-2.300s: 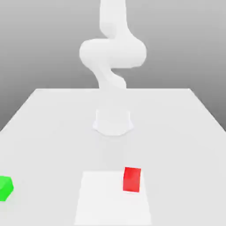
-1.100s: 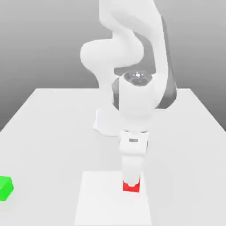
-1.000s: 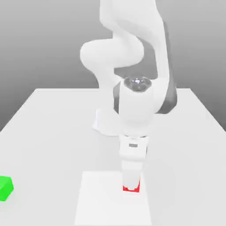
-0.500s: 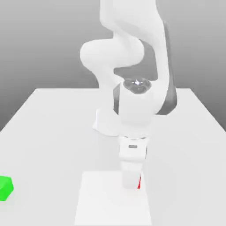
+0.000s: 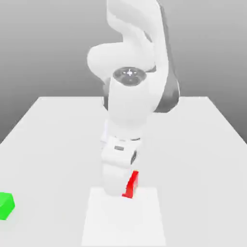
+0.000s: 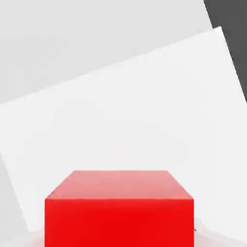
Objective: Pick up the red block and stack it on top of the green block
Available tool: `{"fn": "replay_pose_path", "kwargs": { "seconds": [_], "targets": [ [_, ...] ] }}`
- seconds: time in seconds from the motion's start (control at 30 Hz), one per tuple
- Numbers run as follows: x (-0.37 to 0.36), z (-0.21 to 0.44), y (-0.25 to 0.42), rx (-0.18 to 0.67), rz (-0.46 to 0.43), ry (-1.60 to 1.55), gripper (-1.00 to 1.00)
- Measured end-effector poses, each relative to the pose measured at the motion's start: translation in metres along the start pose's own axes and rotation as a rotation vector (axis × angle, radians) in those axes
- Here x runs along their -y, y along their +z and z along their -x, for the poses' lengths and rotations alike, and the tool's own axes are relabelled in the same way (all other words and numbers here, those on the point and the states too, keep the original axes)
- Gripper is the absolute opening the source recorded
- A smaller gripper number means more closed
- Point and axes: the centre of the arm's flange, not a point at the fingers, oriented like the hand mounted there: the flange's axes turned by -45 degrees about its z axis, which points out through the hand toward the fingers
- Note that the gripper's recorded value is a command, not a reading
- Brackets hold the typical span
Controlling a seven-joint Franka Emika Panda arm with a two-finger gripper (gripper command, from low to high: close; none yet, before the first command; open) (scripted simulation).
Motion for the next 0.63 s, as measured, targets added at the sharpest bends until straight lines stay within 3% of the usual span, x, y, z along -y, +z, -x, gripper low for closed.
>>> {"fn": "replay_pose_path", "kwargs": {
  "seconds": [0.3,0.5,0.53,0.63],
  "targets": [
    [-0.116,0.188,-0.023,-0.043,0.005,0.602,-1.0],
    [-0.127,0.21,0.026,-0.054,0.016,0.666,-1.0],
    [-0.126,0.21,0.034,-0.055,0.015,0.667,1.0],
    [-0.126,0.21,0.034,-0.055,0.015,0.667,1.0]
  ]
}}
